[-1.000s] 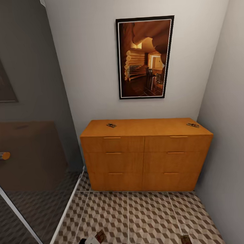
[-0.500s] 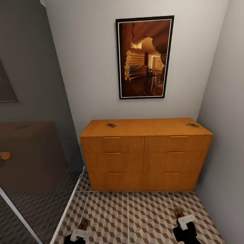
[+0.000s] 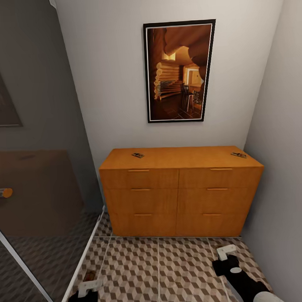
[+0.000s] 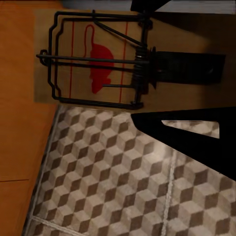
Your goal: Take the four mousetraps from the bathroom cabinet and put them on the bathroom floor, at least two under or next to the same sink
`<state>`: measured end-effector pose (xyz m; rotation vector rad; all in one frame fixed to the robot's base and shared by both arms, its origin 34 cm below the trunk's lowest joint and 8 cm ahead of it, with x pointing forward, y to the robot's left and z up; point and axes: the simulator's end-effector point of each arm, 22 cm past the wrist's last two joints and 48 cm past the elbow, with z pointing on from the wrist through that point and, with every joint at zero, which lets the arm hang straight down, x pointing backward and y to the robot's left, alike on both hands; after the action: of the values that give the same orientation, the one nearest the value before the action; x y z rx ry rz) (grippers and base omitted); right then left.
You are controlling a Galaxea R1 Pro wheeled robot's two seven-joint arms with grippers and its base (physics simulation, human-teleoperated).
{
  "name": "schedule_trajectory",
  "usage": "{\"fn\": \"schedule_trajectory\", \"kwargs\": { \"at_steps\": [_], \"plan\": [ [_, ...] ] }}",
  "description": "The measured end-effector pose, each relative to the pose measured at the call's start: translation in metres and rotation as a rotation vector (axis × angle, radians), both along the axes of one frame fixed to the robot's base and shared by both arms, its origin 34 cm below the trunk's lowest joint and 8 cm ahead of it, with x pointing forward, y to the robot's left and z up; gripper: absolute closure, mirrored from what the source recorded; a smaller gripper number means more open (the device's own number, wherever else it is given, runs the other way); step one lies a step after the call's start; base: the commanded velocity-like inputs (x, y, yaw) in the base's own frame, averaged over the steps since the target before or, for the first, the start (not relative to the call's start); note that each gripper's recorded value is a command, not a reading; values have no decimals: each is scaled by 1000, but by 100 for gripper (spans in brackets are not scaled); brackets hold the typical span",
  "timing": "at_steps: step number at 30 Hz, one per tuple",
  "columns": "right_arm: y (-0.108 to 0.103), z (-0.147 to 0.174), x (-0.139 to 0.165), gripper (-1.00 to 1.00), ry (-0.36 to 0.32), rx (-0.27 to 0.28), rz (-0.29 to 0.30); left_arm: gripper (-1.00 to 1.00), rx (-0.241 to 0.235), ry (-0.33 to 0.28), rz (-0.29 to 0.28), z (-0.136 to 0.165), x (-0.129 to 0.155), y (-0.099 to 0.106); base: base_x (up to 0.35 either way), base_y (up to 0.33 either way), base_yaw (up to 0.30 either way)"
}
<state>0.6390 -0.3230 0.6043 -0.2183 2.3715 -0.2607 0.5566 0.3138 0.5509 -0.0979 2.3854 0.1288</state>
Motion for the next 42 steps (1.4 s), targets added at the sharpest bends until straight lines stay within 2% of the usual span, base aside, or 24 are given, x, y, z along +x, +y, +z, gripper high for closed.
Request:
{"fn": "schedule_trajectory", "kwargs": {
  "at_steps": [3, 7, 10, 12, 16, 19, 23, 42],
  "plan": [
    [2, 9, 10, 100, -4, 1, -9, 100, 26, -4, 32, 8, 14, 4, 0, 0, 0],
    [6, 15, 18, 100, -28, 4, -5, 100, 41, -22, 44, 15, 22, 7, 0, 0, 0],
    [9, 22, 23, 100, -83, 8, 11, 100, 48, -37, 48, 13, 17, 9, 0, 0, 0],
    [10, 21, 19, 100, -113, 13, 19, 100, 53, -78, 50, 15, 14, 8, 0, 0, 0],
    [11, 14, 9, 100, -106, 15, 22, 100, 54, -81, 51, 14, 10, 8, 0, 0, 0],
    [11, 15, 9, 100, -127, 16, 28, 100, 40, -77, 43, 11, 8, -5, 0, 0, 0],
    [13, 25, 16, 100, -190, 23, 41, 100, 26, -73, 37, 9, 6, -16, 0, 0, 0],
    [14, 28, 18, 100, -206, 25, 44, 100, 24, -70, 36, 8, 5, -19, 0, 0, 0]
  ]
}}
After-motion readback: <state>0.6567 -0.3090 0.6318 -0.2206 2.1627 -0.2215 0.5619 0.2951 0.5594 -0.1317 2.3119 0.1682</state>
